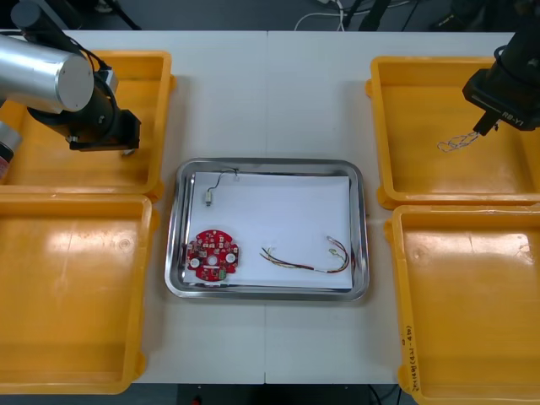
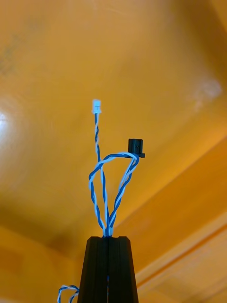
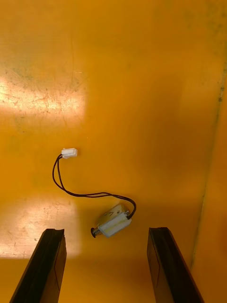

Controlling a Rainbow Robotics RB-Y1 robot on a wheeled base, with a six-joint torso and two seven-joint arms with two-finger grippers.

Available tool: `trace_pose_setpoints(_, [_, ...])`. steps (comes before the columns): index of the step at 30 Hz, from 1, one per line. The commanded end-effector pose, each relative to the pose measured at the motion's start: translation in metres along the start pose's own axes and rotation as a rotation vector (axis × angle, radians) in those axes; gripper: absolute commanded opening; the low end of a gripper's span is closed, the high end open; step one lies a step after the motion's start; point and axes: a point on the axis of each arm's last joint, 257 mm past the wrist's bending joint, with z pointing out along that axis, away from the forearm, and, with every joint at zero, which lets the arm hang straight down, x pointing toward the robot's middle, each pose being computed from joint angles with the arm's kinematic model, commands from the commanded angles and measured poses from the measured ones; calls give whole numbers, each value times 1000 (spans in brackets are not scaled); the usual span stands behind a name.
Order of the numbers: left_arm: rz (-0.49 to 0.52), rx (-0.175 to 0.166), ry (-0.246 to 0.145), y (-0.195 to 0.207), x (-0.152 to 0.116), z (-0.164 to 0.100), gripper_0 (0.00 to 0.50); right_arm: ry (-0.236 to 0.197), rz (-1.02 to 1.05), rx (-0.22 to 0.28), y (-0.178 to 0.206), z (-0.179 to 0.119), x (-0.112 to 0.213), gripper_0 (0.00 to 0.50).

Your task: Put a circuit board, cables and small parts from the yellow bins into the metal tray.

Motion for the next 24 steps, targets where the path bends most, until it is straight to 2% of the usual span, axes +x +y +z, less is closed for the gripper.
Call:
trace_pose_setpoints(1, [119,-29,-52,5,-26,-14,500,-54,-38,30,-14,-36,-13,0])
trace_pose_setpoints(3, [121,-26,-54,4,-26,-13,500,-53,-61,25,-11,-44,-9,0])
trace_pose_setpoints(8, [120,-16,-70,1,-25,-5,500,-120,-181,-33,14,-65,-10,0])
trace_pose_setpoints(13, [119,-14,-72,2,-24,-4,500,-165,-313,-67,31,-79,-9,0])
trace_pose_setpoints(19, [119,-7,-68,1,-21,-1,500,-217,-467,-92,47,-93,-5,0])
trace_pose_setpoints(24, [118,-2,-69,2,-17,4,500,-266,-586,-92,59,-97,3,0])
